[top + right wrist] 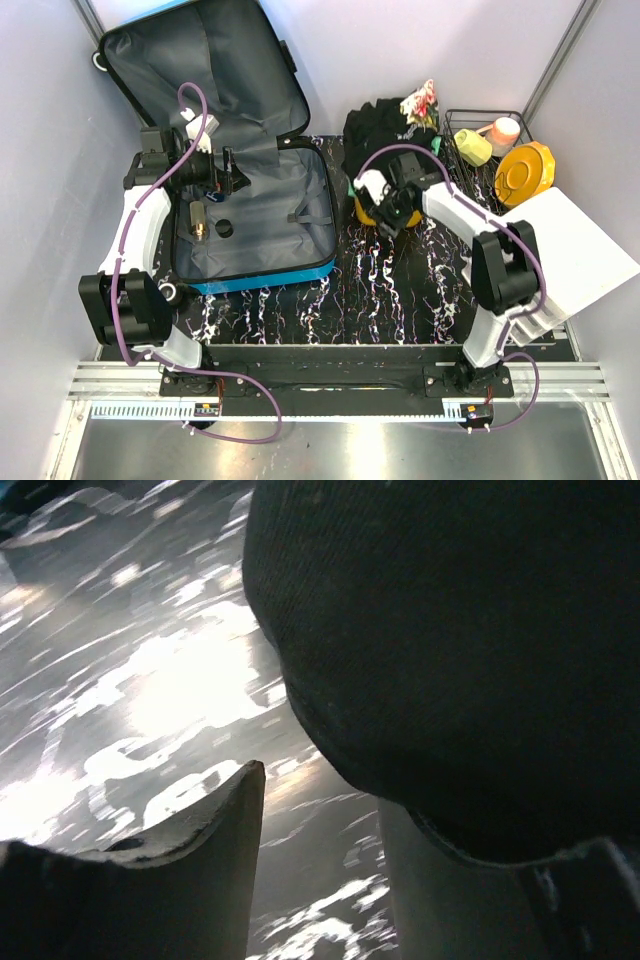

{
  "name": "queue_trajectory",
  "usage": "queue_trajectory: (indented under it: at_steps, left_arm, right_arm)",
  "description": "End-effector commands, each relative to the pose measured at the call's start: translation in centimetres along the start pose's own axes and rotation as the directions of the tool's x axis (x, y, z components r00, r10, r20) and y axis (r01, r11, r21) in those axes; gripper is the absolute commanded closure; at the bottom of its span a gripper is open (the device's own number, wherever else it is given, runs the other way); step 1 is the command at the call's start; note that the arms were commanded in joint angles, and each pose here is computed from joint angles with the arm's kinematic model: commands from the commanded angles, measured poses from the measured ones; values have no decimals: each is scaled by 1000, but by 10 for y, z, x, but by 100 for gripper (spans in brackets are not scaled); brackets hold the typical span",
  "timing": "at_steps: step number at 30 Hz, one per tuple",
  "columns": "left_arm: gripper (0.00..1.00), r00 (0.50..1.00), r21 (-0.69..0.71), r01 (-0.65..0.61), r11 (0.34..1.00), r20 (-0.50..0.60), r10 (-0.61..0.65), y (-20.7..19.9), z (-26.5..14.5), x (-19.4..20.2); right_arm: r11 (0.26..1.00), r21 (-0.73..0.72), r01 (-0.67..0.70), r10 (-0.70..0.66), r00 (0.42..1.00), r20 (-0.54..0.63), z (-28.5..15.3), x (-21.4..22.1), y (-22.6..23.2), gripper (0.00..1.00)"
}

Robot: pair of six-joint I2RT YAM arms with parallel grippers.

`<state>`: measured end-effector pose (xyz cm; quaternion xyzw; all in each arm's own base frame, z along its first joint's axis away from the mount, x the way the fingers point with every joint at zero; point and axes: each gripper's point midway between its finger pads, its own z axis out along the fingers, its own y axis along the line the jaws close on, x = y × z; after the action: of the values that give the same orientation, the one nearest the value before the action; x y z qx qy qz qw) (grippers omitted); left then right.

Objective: Open, take out, and arrange the luggage

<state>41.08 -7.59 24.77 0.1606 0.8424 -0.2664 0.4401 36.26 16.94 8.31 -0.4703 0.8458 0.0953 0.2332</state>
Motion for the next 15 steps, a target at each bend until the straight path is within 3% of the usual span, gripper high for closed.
queue_trajectory:
  at_steps: [1,8,11,15]
  left_arm:
    - [1,999,-33,-21,999,38,22,7,0,-16]
    - [1,999,-84,10,996,40,-7,21,6,-21]
    - [1,998,-103,6,995,58,0,24,5,-22]
    - [1,998,-52,-35,998,53,38,12,-1,-24]
  right_arm:
    - [954,297,23,-71,986,153,-8,-58,-116,44]
    - [939,345,-5,-58,983,172,-1,-66,-164,45]
    - [962,273,-12,-52,973,225,-12,-76,-144,42]
    - [983,183,-24,-38,945,324,-66,-94,-105,35]
